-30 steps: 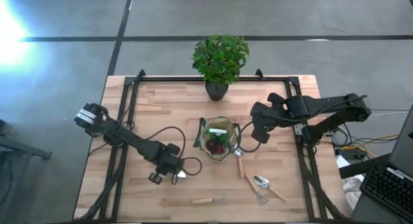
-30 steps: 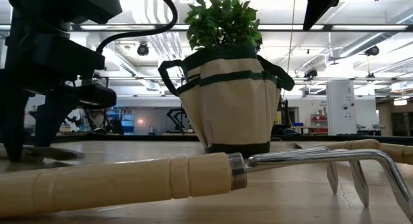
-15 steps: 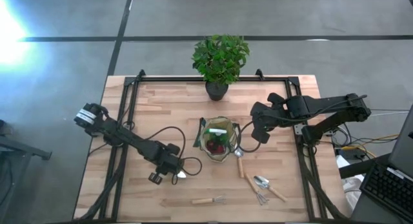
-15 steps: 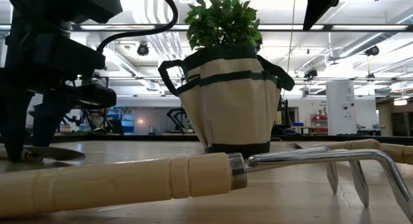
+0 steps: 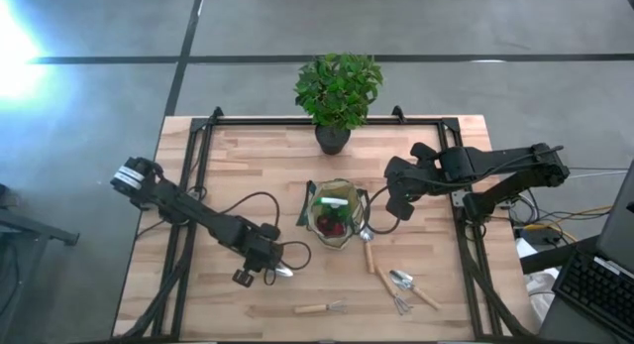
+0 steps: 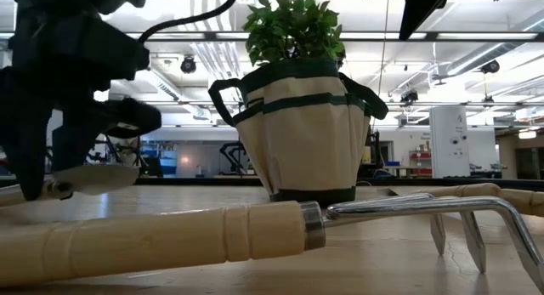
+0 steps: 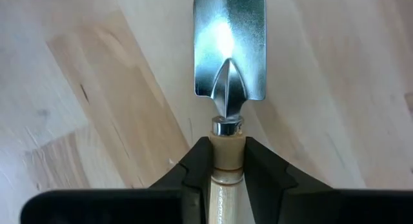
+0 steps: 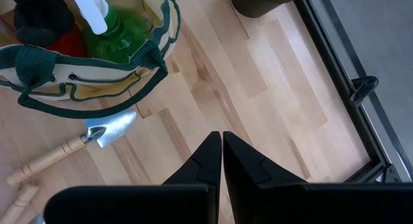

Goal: Pick & Place Garden tools in Gardening bag
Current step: Put the left brown trowel into the side pocket of the gardening bag

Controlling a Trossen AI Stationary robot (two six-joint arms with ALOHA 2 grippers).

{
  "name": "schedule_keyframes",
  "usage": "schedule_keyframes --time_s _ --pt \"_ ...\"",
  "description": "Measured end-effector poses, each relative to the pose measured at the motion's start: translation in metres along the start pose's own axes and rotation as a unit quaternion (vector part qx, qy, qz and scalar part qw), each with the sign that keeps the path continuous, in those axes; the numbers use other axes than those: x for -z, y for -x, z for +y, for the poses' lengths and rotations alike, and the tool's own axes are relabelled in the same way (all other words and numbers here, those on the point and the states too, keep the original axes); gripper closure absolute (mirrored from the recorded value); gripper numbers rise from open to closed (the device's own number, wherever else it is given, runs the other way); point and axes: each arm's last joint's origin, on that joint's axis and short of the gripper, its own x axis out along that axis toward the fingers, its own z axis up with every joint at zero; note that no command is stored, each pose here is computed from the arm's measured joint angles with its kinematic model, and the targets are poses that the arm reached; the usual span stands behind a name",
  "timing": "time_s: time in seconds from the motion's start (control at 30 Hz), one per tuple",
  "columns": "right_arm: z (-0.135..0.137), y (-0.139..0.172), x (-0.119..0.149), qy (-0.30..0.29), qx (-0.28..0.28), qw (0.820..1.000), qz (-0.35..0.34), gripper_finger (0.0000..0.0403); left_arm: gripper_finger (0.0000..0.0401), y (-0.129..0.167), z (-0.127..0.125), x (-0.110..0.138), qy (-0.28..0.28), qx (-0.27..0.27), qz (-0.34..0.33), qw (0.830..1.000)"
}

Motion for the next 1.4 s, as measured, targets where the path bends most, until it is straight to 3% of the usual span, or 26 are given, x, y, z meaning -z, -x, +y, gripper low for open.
schedule_keyframes --time_s 0.17,0.33,0.57,0.8,1.23,1.4 --pt "0.0 0.0 0.0 0.0 0.0 1.0 0.0 0.0394 0.0333 0.002 0.0 -0.002 0.002 -0.001 -0.013 1.0" --pt "0.0 0.0 0.0 0.0 0.0 1.0 0.0 0.0394 0.0333 0.012 -0.001 -0.01 0.003 -0.009 -0.066 0.998" --pt "0.0 0.0 0.0 0.0 0.0 1.0 0.0 0.0394 0.0333 0.036 0.001 -0.017 -0.011 -0.075 -0.144 0.987" --pt "0.0 0.0 0.0 0.0 0.0 1.0 0.0 0.0394 0.0333 0.063 0.002 -0.026 -0.038 -0.141 -0.234 0.961" --pt "0.0 0.0 0.0 0.0 0.0 1.0 0.0 0.0394 0.0333 0.089 -0.001 -0.038 -0.102 -0.167 -0.341 0.919" --pt "0.0 0.0 0.0 0.0 0.0 1.0 0.0 0.0394 0.0333 0.088 0.0 -0.035 -0.119 -0.181 -0.396 0.892"
